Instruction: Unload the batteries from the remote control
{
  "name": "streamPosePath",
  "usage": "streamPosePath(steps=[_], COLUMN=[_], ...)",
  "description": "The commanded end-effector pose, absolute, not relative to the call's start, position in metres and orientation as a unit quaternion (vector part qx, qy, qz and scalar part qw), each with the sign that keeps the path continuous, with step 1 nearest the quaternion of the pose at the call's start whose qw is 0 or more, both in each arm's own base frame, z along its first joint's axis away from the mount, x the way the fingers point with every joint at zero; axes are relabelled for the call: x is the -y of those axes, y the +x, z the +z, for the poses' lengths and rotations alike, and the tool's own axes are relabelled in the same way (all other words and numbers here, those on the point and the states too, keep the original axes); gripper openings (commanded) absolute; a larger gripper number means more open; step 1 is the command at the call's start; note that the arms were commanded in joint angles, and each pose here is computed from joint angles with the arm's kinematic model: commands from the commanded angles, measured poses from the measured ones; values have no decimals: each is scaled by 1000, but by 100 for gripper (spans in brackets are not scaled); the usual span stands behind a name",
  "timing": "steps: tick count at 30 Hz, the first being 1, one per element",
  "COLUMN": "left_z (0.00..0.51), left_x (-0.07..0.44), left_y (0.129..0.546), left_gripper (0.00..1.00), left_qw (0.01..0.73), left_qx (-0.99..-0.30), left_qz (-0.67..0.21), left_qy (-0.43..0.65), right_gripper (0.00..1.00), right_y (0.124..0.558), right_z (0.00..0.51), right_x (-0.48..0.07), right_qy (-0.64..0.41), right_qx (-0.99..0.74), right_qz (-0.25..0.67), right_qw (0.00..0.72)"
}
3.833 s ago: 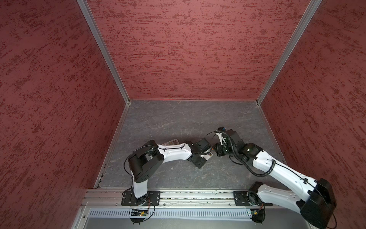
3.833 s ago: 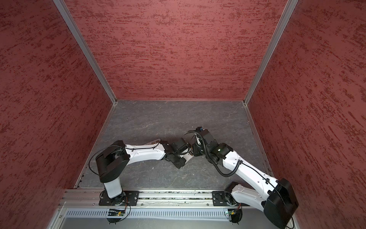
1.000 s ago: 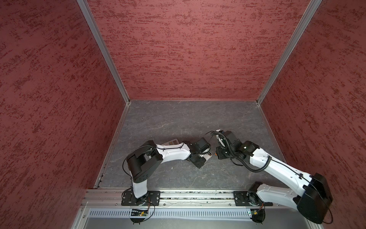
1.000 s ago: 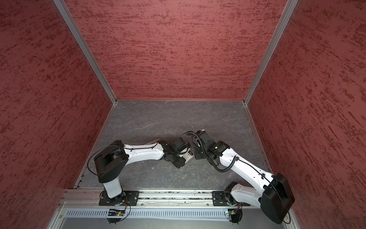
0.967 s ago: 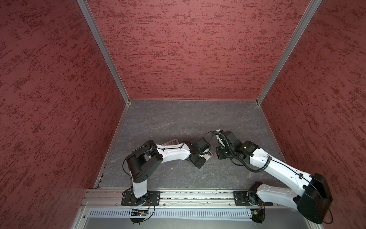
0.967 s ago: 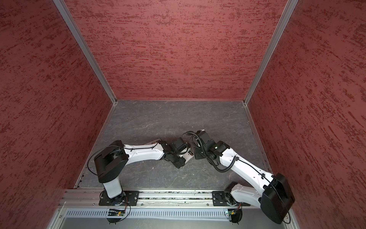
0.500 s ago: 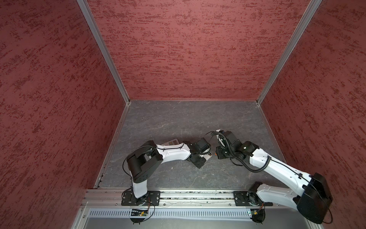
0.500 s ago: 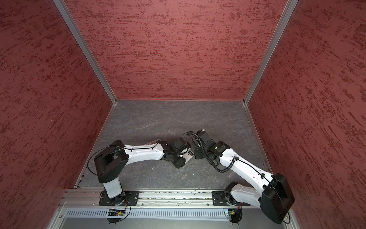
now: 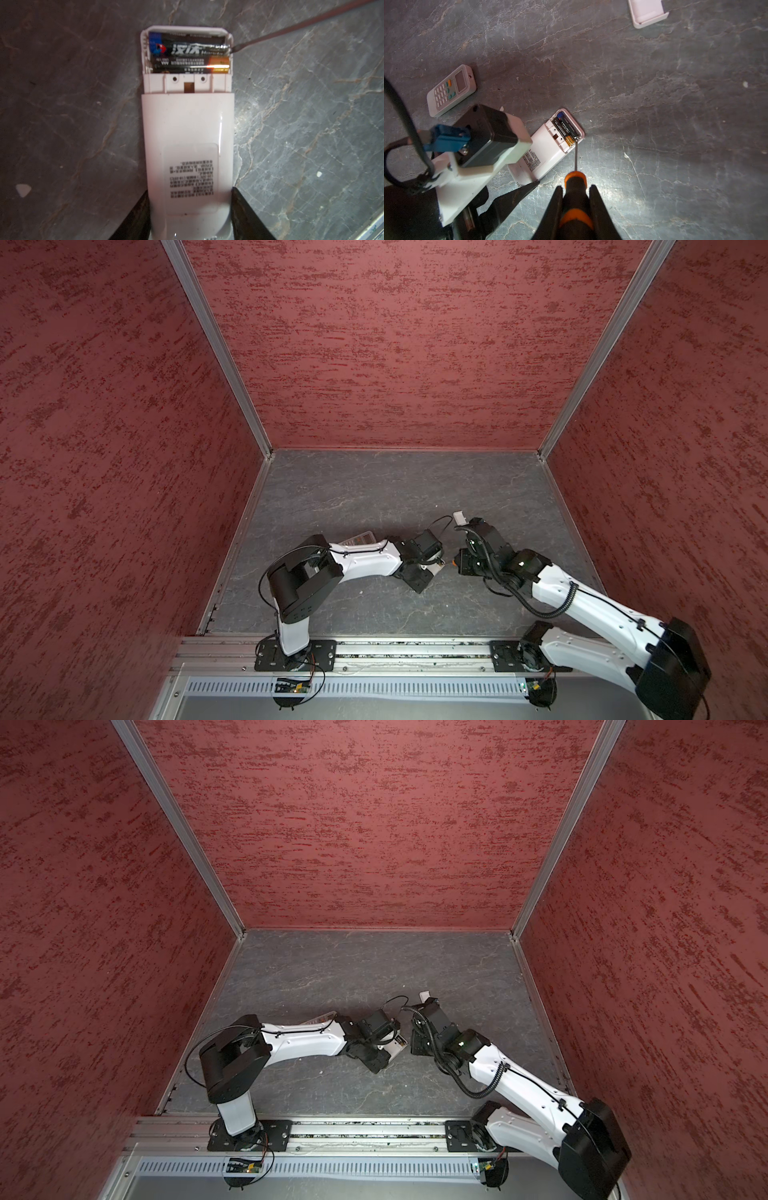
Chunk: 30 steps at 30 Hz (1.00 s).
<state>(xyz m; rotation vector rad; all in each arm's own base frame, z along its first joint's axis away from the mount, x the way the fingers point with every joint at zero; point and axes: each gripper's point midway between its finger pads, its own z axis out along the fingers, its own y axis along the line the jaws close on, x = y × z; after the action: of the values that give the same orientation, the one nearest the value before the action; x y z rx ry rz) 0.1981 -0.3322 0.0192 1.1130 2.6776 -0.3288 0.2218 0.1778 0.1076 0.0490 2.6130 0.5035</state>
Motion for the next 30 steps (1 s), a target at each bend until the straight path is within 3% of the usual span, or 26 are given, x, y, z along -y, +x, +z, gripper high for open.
streamPosePath(steps=[1, 16, 30], left_z=[-19, -24, -30], left_x=[312, 315, 311], left_y=[158, 155, 149], left_gripper=[36, 35, 34], left_qw=[10, 1, -11], left_qx=[-913, -912, -912], left_qz=[-100, -110, -109], left_qy=[396, 395, 395], right_gripper=[0, 0, 0], right_y=[221, 222, 242], right_z=[90, 91, 141], right_x=[-183, -192, -205], right_qy=[36, 60, 33], right_qx=[-957, -946, -926], right_qz=[181, 214, 238], right_qw=[226, 238, 293])
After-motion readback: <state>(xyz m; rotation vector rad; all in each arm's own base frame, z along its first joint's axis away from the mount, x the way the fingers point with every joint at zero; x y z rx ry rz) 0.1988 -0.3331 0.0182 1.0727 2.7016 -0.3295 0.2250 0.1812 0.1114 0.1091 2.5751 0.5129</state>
